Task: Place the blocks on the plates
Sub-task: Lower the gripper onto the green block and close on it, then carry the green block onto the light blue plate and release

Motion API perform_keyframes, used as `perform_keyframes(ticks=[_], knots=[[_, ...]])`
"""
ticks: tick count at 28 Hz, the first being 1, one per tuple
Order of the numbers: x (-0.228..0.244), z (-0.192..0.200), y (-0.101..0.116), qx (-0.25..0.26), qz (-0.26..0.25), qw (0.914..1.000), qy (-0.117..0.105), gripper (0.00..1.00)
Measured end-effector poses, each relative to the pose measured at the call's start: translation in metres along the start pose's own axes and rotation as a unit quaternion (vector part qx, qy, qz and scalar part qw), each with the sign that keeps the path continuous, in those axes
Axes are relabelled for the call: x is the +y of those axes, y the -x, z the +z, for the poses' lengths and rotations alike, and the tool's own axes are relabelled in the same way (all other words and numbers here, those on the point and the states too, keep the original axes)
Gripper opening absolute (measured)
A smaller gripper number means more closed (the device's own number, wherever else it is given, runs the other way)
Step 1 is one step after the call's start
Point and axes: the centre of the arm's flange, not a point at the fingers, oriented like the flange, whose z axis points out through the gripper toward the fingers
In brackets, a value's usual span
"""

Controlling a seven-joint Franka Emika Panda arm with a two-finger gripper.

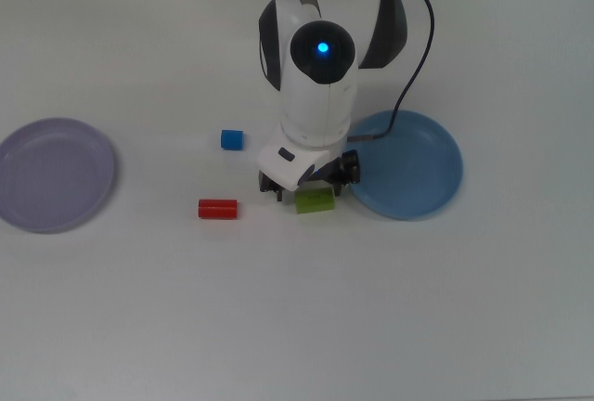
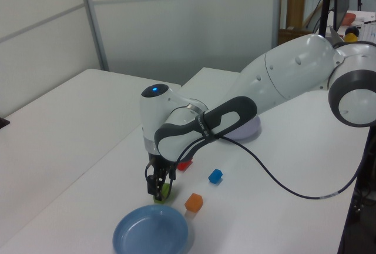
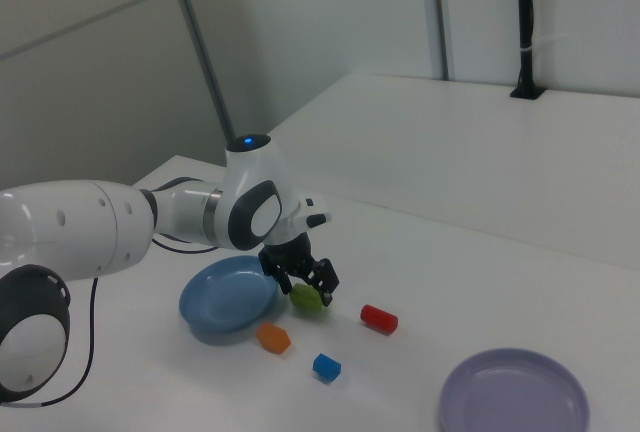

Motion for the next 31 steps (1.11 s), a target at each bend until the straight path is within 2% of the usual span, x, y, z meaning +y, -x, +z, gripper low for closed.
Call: perform_keyframes(ticks=[6,10,17,25,31], knots=[[-0.007,0.001,0.000,0.000,0.004,1.0000,0.000,1.00],[-0.010,0.003,0.001,-0.001,0.020,0.9998,0.000,0.95],[-0.010,0.003,0.000,-0.001,0.035,0.9994,0.000,0.67],[-0.003,-0.001,-0.002,0.004,0.041,0.9992,0.001,0.67],[-0.001,-0.018,-0.004,0.010,0.042,0.9990,0.001,0.67]])
